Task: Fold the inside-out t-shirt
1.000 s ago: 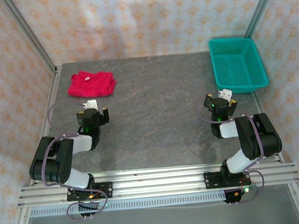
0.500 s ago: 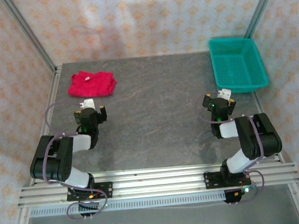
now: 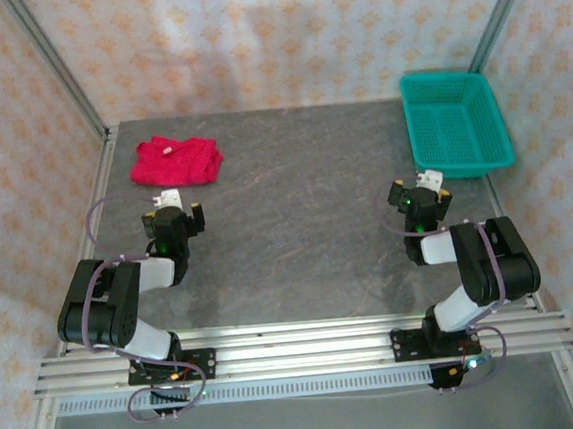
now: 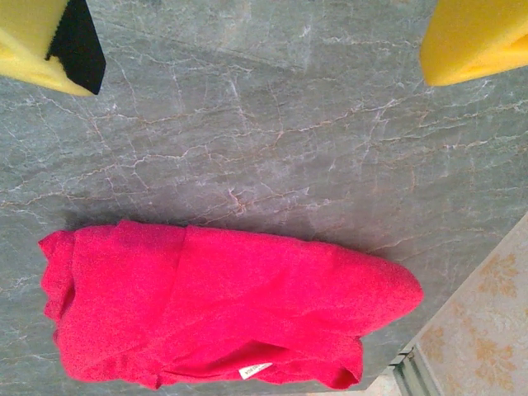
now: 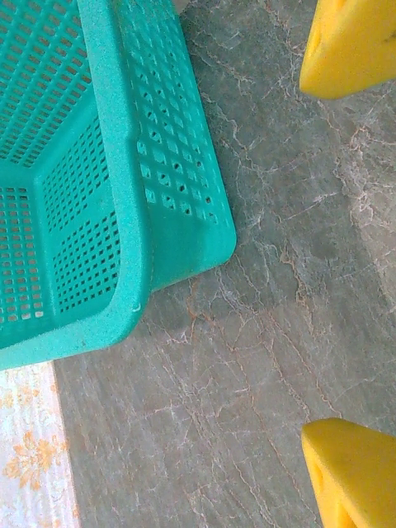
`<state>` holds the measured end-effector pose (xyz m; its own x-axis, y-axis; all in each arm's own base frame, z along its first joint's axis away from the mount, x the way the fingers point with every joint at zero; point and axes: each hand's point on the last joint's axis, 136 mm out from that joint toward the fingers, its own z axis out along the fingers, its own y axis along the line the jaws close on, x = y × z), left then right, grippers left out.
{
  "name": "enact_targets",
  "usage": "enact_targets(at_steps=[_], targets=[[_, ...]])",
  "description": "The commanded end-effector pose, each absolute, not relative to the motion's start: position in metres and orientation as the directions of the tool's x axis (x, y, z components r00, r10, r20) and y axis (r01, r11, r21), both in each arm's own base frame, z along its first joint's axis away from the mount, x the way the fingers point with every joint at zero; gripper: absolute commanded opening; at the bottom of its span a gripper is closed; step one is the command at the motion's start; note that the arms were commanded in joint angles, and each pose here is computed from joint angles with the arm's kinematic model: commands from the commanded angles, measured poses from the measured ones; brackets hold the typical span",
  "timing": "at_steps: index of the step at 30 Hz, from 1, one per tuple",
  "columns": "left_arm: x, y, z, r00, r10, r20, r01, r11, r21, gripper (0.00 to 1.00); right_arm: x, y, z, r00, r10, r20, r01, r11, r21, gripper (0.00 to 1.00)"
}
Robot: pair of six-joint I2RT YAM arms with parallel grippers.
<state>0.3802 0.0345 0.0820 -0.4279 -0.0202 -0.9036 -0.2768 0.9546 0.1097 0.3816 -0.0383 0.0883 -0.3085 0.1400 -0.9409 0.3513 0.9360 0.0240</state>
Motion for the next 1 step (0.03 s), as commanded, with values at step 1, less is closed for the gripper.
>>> enact_targets(at_steps=[1], targets=[[0.3883, 0.0354, 0.0967, -0.375, -0.041, -0.926, -0.29, 0.954, 0.075, 1.0, 0.3874, -0.0381, 0.0965, -0.278, 0.141, -0.95, 0.347, 0.937, 0.037, 0.99]])
